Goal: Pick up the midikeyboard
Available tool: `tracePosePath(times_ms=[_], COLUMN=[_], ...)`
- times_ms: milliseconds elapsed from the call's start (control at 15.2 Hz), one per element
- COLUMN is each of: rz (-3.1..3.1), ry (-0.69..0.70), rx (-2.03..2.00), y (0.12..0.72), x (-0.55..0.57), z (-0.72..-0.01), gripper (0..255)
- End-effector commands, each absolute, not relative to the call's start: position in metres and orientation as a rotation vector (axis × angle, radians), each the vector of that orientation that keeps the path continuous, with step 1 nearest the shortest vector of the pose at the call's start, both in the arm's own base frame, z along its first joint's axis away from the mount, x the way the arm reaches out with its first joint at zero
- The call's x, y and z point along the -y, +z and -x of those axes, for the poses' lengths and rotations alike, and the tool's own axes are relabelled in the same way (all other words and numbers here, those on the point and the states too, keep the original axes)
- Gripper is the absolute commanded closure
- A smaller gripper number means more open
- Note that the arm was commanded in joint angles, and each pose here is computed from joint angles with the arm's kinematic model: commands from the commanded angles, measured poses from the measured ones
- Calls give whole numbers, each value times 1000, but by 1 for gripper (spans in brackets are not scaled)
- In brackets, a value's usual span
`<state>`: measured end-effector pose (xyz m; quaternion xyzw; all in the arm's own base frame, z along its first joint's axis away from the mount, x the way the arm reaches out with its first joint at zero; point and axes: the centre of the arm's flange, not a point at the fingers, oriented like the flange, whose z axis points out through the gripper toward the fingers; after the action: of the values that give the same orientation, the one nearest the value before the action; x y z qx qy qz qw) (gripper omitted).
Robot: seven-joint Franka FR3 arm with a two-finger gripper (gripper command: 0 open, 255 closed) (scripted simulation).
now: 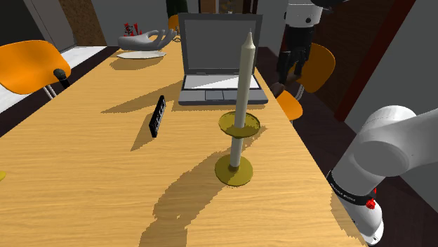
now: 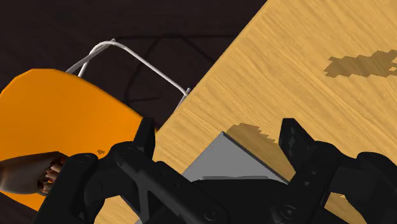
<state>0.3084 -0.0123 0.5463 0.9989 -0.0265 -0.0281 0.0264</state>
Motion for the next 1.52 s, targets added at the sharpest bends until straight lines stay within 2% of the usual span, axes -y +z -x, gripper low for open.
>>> tracePosePath(times_ms=[0,1452], rz=[-3087,-2999], ry=[-87,38], rx=[82,698], y=[546,526], x=[12,-260], z=[-308,-396], gripper=[0,0])
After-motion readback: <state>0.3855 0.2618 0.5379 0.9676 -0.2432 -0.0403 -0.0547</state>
